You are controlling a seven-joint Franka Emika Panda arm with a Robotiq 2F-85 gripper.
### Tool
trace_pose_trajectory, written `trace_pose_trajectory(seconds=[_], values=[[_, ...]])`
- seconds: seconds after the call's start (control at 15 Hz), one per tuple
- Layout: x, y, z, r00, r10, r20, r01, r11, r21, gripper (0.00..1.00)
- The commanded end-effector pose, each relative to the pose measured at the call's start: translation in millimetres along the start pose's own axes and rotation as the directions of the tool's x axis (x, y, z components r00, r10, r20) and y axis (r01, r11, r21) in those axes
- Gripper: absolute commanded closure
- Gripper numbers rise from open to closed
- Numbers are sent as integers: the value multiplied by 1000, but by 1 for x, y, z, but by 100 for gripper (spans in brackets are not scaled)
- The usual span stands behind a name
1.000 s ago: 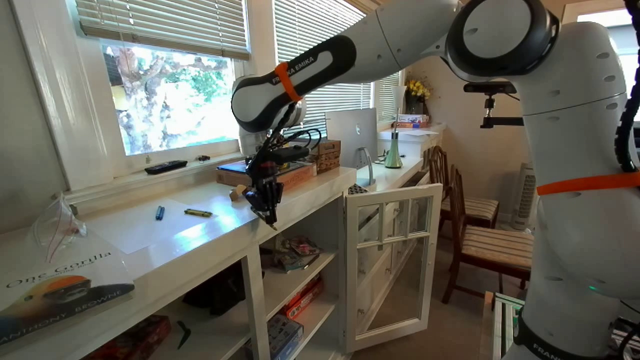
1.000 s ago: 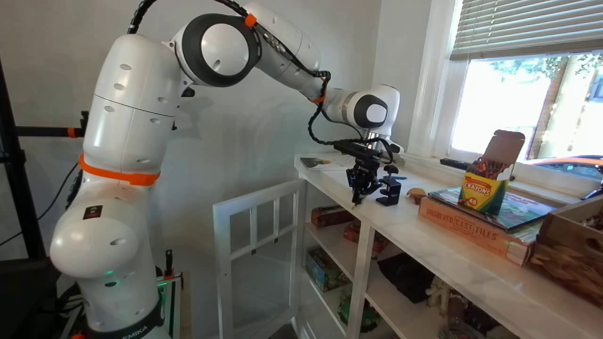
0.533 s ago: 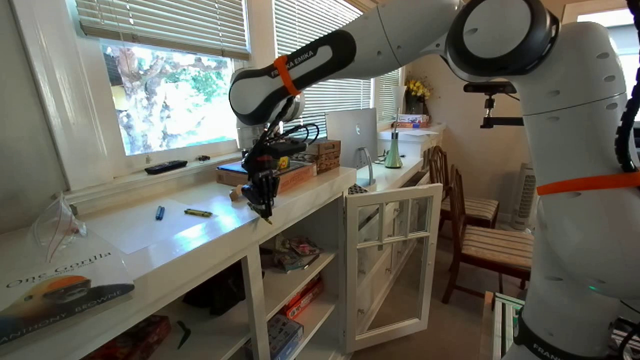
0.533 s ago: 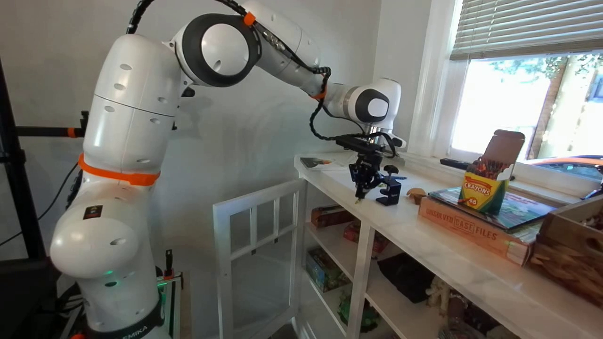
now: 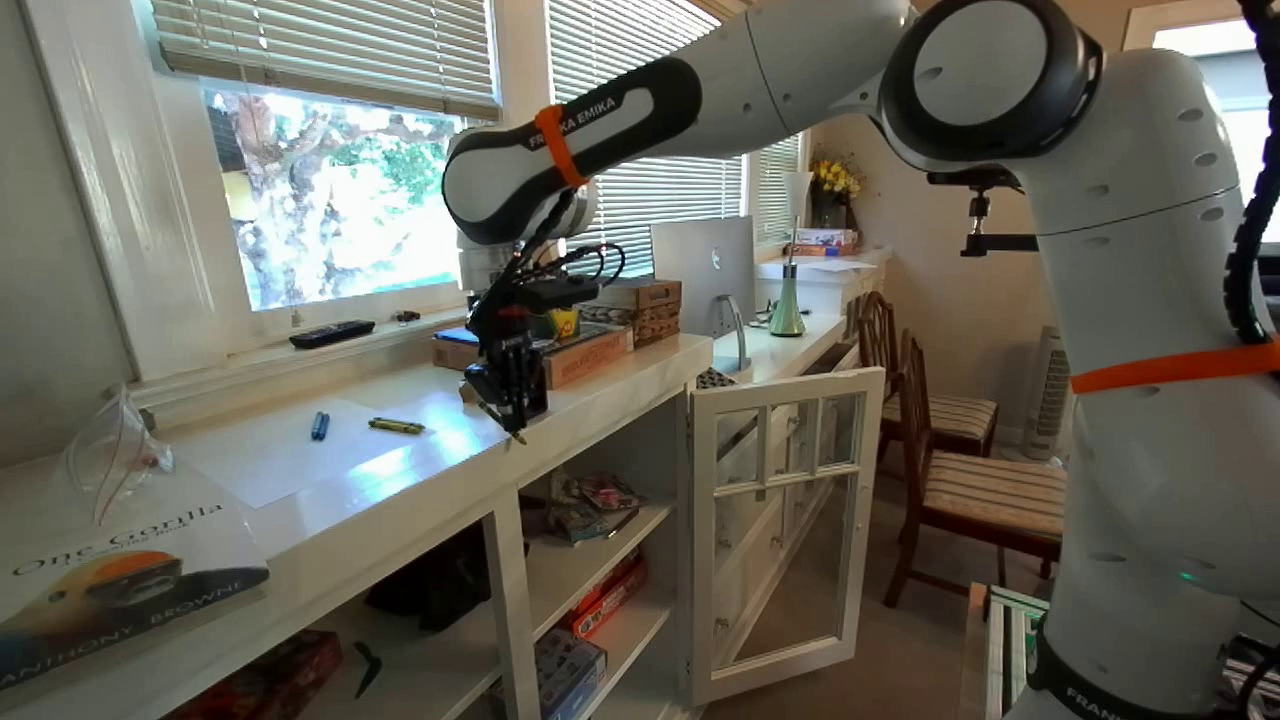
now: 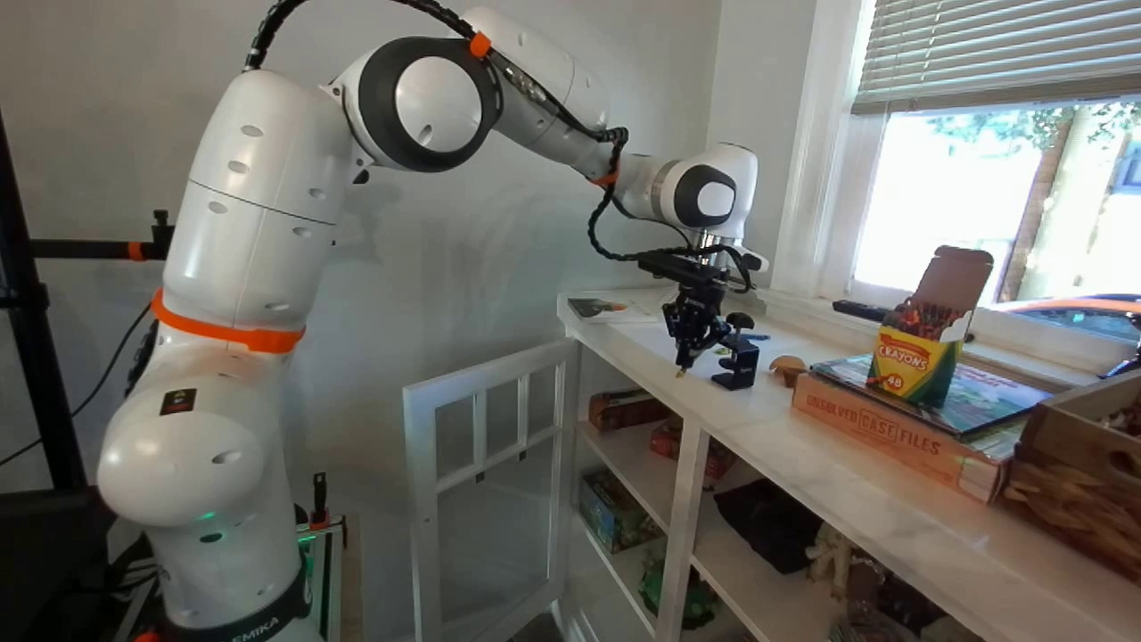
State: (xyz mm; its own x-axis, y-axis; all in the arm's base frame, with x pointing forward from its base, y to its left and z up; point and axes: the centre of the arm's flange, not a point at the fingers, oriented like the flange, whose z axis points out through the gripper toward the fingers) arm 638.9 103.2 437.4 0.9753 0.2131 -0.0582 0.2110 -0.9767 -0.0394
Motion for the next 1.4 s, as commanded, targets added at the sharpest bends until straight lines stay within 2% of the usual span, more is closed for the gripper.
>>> trace_pose_trajectory(seconds=[0.0,0.47,0.53,0.67,0.87,1.13,1.2,1.33], values=[[12,-1,4,1000,-10,12,10,1000,1,97],[18,-1,3,1000,-21,6,21,1000,-1,97],[19,-1,2,1000,-23,3,23,1000,0,65],[19,-2,-3,1000,-26,-5,26,1000,5,57],[20,-4,-11,1000,-26,-11,26,1000,12,35],[11,-8,-15,999,-28,34,27,999,38,5],[7,-9,-14,998,-33,50,31,999,44,0],[1,-11,-11,996,-41,77,37,998,52,0]])
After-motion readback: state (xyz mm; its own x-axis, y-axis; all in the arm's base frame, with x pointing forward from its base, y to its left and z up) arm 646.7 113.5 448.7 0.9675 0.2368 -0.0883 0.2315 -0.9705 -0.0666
